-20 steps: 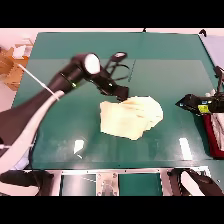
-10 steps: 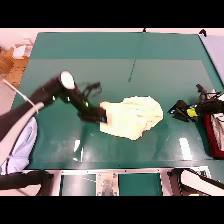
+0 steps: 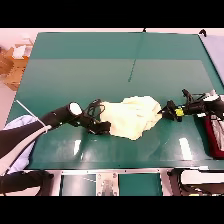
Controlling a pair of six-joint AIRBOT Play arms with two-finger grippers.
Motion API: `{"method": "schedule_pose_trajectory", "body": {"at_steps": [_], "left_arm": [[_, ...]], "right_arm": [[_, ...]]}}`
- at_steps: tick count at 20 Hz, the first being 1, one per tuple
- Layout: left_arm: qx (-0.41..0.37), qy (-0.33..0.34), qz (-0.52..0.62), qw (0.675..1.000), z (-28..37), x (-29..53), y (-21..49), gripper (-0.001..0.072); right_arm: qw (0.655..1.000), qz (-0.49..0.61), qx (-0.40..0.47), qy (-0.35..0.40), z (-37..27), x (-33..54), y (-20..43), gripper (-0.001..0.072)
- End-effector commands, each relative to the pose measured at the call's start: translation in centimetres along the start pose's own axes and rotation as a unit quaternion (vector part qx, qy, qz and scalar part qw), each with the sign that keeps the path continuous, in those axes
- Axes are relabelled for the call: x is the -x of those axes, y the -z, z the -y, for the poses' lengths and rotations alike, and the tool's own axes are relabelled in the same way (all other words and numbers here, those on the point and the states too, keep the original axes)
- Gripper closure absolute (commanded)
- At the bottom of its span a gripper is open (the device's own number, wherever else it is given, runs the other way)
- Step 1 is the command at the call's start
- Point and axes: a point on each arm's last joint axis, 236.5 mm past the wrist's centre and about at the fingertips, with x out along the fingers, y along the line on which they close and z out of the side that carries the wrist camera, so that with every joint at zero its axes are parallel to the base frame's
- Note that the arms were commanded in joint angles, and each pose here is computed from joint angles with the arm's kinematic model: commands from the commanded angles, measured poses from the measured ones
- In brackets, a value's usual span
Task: Fold the shirts.
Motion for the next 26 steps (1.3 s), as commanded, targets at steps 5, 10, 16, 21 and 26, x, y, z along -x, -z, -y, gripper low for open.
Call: {"method": "schedule_pose_trajectory", "body": {"at_steps": [5,10,16,21,26], "left_arm": [[0.005,-0.018,0.047,0.999,-0.8,0.1,-2.0,0.0671],[0.022,0.029,0.001,0.999,1.5,0.1,0.2,0.0074],[0.034,-0.014,0.037,0.999,-2.4,7.6,-1.6,0.0074],[0.047,-0.009,0.044,0.998,-3.2,4.4,-2.8,0.0074],[0.057,0.080,0.019,0.995,0.6,-0.4,-2.3,0.0541]], "right_arm": [[0.999,0.032,0.029,-0.033,-2.2,0.5,-3.3,0.0699],[0.998,0.036,0.032,-0.032,-2.3,0.7,-3.6,0.0699],[0.998,0.037,0.031,-0.032,-2.3,0.8,-3.7,0.0699],[0.998,0.038,0.031,-0.033,-2.3,0.8,-3.7,0.0699],[0.998,0.037,0.031,-0.033,-2.3,0.8,-3.7,0.0699]]}}
